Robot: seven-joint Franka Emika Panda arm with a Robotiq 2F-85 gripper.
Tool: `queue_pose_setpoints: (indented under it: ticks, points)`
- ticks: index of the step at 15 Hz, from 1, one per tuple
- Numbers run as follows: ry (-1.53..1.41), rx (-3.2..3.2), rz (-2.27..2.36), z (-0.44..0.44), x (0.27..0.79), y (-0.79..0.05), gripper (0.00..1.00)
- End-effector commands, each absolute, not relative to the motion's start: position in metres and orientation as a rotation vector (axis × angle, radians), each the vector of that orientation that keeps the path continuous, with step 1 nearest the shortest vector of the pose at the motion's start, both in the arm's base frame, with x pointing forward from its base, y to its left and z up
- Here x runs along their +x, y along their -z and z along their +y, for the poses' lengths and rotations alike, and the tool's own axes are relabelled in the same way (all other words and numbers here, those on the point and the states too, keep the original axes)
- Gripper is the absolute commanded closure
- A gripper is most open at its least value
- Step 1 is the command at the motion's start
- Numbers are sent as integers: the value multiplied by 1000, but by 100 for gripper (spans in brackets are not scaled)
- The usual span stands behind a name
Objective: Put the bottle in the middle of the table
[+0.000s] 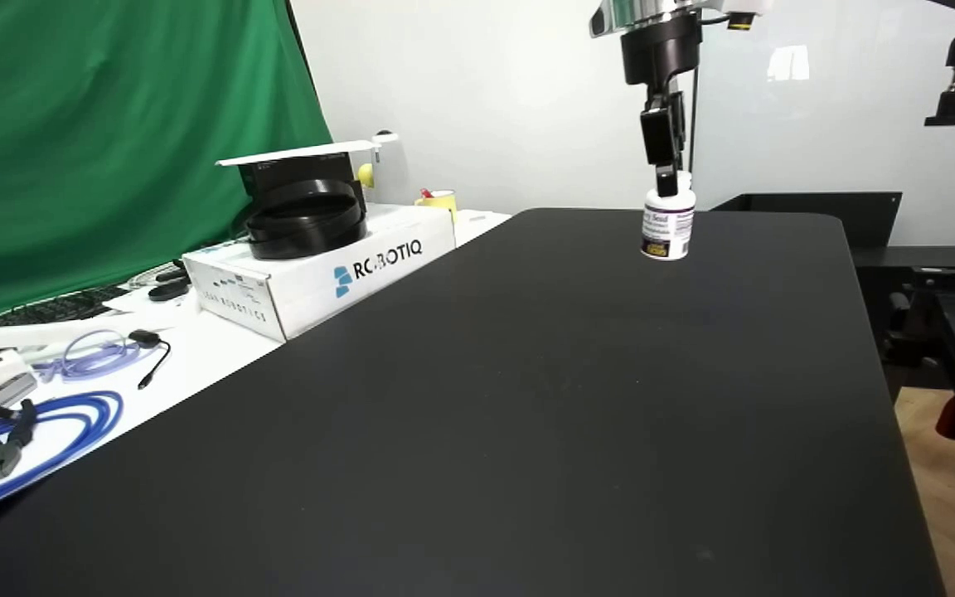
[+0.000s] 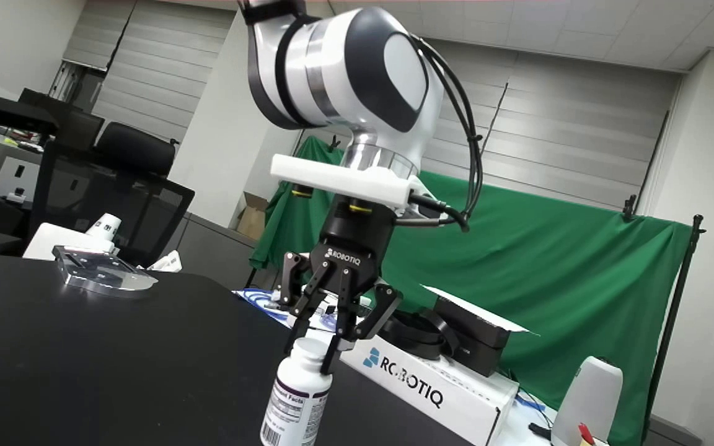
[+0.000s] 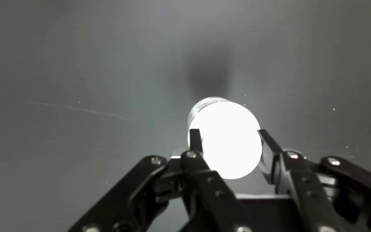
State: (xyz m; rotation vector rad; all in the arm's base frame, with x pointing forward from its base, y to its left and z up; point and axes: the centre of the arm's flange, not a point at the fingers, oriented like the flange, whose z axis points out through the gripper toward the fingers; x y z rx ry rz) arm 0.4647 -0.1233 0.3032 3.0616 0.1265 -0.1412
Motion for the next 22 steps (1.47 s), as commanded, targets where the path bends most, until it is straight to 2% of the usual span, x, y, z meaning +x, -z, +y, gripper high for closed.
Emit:
queue_pose_setpoints:
  ticks: [1,9,22]
  points:
    - [134,3041,150,-117,530,-293,81]
    - [113,2997,389,-33,586,-272,81]
    - [222,3009,505,8,594,-225,81]
